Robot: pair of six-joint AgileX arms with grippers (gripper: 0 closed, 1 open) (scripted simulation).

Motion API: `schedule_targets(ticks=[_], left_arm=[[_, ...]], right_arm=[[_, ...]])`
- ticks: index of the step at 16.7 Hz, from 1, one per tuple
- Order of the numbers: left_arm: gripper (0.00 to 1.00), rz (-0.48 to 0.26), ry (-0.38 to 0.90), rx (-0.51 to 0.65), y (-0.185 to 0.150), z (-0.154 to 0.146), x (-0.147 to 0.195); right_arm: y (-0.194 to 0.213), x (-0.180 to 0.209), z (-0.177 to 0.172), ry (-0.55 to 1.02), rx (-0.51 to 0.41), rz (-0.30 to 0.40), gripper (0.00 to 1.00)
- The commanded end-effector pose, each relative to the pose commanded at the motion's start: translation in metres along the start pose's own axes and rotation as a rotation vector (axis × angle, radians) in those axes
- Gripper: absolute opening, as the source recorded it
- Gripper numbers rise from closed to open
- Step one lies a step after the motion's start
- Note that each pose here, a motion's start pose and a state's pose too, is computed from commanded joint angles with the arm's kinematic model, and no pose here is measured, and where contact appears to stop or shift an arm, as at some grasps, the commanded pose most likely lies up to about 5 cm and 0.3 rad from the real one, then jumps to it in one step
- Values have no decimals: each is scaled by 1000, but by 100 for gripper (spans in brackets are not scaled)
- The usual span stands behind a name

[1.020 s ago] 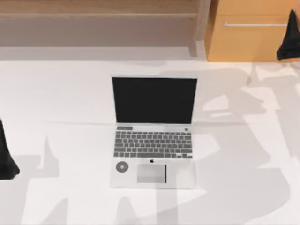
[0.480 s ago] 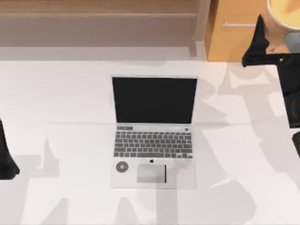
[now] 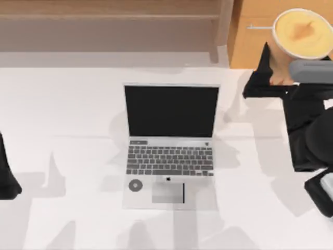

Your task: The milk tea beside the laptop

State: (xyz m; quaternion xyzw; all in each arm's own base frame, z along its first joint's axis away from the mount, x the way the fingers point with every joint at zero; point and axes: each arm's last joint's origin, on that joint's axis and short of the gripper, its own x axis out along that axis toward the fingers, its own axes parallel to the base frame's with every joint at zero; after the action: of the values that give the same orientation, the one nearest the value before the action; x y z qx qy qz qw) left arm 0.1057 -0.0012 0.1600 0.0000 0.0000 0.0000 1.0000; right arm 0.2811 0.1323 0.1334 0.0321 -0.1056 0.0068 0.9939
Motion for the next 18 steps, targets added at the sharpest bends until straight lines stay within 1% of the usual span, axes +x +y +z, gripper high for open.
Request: schedule_targets(ticks=[6, 8, 11, 13, 18], left_arm=[[100, 0, 0, 0, 0, 0, 0], [100, 0, 0, 0, 0, 0, 0], [100, 0, 0, 0, 0, 0, 0], [100, 0, 0, 0, 0, 0, 0], [100, 0, 0, 0, 0, 0, 0]], right_arm=[[33, -46, 2, 74, 15, -14, 0], [43, -71, 0, 119, -2, -19, 0], [46, -103, -4, 189, -57, -24, 0], [46, -114, -4, 207, -75, -25, 0], [46, -114, -4, 207, -75, -25, 0]])
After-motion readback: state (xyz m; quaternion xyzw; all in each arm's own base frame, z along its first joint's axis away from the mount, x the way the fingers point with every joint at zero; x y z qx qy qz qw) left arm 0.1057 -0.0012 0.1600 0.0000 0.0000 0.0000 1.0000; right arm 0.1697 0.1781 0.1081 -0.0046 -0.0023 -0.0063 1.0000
